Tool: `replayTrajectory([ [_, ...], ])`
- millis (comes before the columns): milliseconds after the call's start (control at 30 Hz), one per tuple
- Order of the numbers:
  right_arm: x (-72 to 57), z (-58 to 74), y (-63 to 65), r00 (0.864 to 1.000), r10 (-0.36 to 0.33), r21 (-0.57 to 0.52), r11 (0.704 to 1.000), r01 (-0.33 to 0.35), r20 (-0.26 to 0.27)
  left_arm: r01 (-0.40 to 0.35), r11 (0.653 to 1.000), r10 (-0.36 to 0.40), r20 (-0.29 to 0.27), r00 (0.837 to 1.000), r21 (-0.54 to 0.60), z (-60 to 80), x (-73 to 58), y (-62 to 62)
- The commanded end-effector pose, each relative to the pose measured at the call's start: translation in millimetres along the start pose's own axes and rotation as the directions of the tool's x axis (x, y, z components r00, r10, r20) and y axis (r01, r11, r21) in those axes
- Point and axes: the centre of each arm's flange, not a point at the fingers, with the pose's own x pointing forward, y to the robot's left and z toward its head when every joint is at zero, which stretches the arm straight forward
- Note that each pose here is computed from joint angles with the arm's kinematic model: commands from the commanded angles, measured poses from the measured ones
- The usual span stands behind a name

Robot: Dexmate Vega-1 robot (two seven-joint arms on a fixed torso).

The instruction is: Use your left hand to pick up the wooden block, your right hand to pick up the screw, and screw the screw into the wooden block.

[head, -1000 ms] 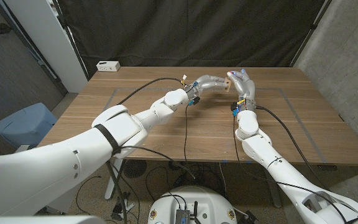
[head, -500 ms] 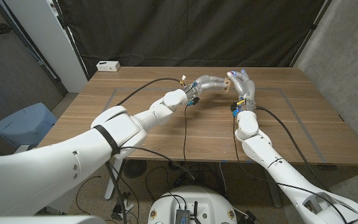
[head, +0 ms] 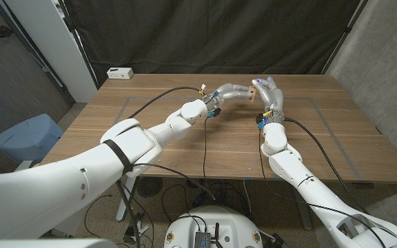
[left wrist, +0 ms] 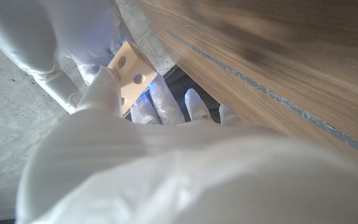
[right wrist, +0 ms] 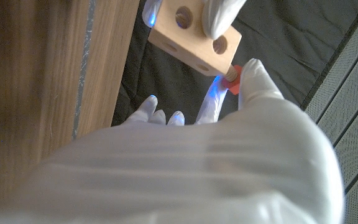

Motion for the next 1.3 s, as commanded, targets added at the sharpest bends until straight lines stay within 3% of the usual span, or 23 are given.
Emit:
replayTrajectory([
  [33, -0.8, 3.4, 0.4, 1.0, 0.001, -0.004, 1.0, -0.001, 0.006, -0.004, 1.0, 0.004, -0.008, 1.0, -0.007, -2.6, -0.7, -0.8],
  [1300, -2.1, -1.1, 2.3, 1.0, 0.008, -0.004, 1.0, -0.008, -0.005, 0.0, 1.0, -0.001, -0.014, 1.0, -0.008, -1.6, 1.2, -1.0],
])
